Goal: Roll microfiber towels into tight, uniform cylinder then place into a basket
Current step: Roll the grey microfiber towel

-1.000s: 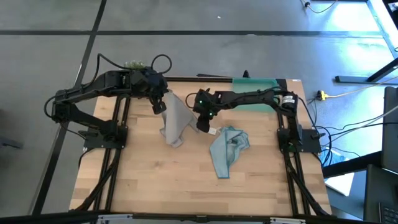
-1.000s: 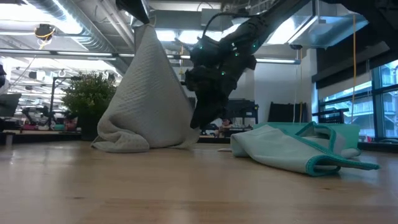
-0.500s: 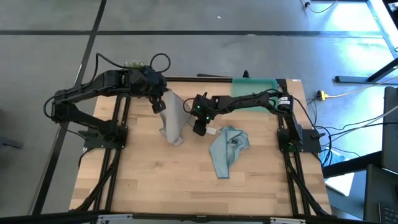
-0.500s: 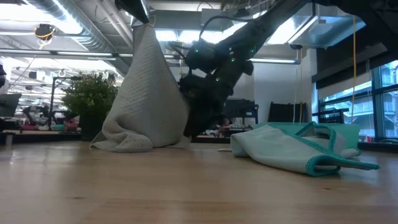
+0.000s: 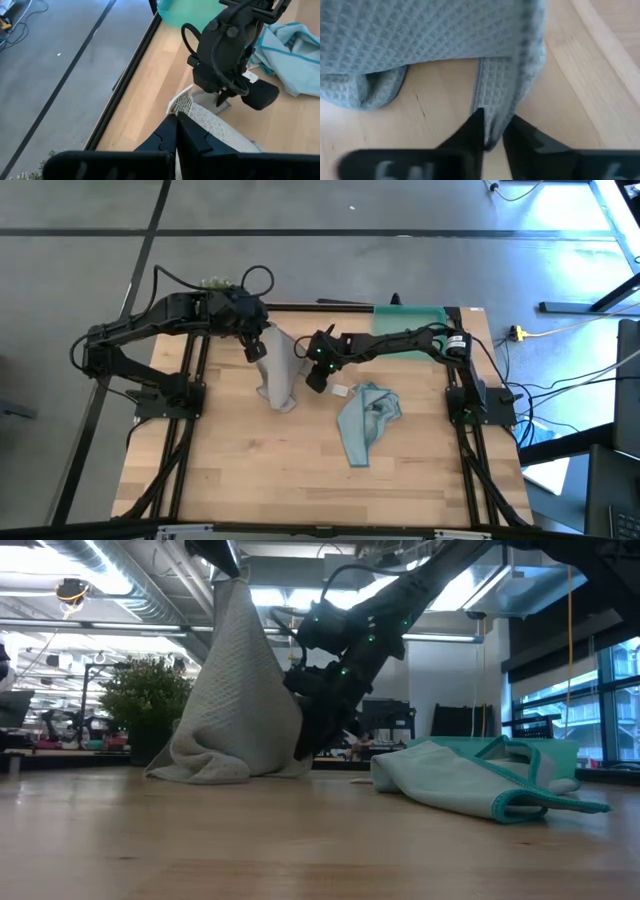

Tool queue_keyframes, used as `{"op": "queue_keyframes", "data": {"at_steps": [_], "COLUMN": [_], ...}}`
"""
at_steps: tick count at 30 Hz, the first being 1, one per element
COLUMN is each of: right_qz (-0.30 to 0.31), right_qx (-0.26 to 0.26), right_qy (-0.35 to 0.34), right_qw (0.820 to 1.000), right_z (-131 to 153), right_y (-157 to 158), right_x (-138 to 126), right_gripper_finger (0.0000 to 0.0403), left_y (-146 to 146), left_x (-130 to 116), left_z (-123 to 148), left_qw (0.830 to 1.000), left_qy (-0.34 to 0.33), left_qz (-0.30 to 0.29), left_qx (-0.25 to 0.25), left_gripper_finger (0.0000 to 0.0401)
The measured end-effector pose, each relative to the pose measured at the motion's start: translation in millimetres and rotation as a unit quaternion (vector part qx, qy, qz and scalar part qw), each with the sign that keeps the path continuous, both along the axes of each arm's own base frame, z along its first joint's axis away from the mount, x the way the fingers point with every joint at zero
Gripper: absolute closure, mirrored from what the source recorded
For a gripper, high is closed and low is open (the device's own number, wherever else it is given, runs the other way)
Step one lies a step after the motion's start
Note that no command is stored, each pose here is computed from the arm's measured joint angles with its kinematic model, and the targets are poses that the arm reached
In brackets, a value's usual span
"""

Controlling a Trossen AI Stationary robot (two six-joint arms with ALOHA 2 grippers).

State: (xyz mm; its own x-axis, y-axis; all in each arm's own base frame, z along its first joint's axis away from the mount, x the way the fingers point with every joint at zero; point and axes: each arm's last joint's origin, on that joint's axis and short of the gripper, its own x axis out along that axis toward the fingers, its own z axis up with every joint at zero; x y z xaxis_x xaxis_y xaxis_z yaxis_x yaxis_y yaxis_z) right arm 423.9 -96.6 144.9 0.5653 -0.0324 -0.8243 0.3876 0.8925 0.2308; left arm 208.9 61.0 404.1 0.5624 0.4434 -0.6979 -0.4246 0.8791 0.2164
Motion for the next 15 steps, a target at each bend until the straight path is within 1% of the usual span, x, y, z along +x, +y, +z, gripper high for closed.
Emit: {"op": "queue_keyframes", "data": {"at_steps": [2,4,6,9,13,15], "right_qz": [0.009,0.019,0.036,0.052,0.063,0.07], "right_qx": [-0.007,-0.011,0.002,-0.003,-0.042,-0.058], "right_qy": [-0.001,-0.001,-0.003,-0.014,-0.009,-0.005], "right_qw": [1.0,1.0,0.999,0.999,0.997,0.996], "right_z": [0.2,0.1,7.2,35.4,76.4,96.7], "right_y": [-0.7,-3.0,-8.1,-18.3,-28.5,-31.9], "right_x": [0.1,-0.5,-5.0,-11.4,-22.5,-28.5], "right_gripper_finger": [0.0386,0.0392,0.0396,0.0397,0.0399,0.04], "left_y": [-0.1,-0.1,0.0,0.0,2.0,3.4], "left_x": [0.0,0.0,0.0,-1.1,-11.4,-16.6], "left_z": [0.0,0.0,0.0,1.0,15.0,20.7], "left_qw": [1.0,1.0,1.0,1.0,0.998,0.997], "left_qy": [0.0,0.0,0.0,-0.003,-0.003,-0.001], "left_qz": [0.0,0.0,0.0,0.012,0.055,0.08], "left_qx": [0.0,0.0,0.0,-0.008,-0.005,-0.013], "left_gripper_finger": [0.0401,0.0401,0.0401,0.0401,0.0401,0.0401]}}
